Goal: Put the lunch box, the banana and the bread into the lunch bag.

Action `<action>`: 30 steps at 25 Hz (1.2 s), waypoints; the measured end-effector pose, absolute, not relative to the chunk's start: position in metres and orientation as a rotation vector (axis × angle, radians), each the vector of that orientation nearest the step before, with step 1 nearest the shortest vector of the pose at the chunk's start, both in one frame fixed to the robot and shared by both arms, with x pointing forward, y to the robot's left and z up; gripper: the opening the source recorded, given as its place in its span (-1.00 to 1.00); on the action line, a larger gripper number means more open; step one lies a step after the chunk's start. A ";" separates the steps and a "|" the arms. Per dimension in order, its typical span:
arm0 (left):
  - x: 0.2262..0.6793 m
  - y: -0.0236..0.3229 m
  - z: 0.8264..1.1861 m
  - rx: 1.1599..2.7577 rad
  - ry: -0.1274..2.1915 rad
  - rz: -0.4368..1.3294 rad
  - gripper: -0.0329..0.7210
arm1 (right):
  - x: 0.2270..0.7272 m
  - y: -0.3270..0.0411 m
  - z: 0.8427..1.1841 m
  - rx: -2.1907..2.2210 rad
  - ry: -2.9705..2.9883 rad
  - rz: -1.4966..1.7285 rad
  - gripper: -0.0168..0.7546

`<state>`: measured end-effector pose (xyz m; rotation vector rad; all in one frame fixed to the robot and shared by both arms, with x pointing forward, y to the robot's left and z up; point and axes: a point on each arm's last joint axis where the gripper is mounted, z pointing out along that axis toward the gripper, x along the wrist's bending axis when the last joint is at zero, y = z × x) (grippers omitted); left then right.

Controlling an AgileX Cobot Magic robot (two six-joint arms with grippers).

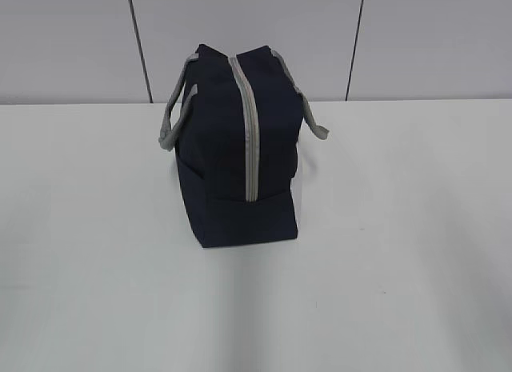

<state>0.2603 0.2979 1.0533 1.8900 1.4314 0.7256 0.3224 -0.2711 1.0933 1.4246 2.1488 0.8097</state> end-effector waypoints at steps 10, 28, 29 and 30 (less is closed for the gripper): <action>0.260 0.298 1.053 1.890 1.431 0.726 -0.29 | 0.258 -0.305 1.097 1.495 1.857 0.762 0.13; 0.260 0.298 1.053 1.890 1.432 0.727 -0.29 | 0.226 -0.302 1.057 1.568 1.462 0.846 0.13; 0.260 0.298 1.053 1.890 1.432 0.727 -0.29 | 0.227 -0.302 1.054 1.583 1.473 0.834 0.13; 0.260 0.298 1.053 1.890 1.432 0.727 -0.29 | 0.227 -0.302 1.051 1.596 1.486 0.824 0.13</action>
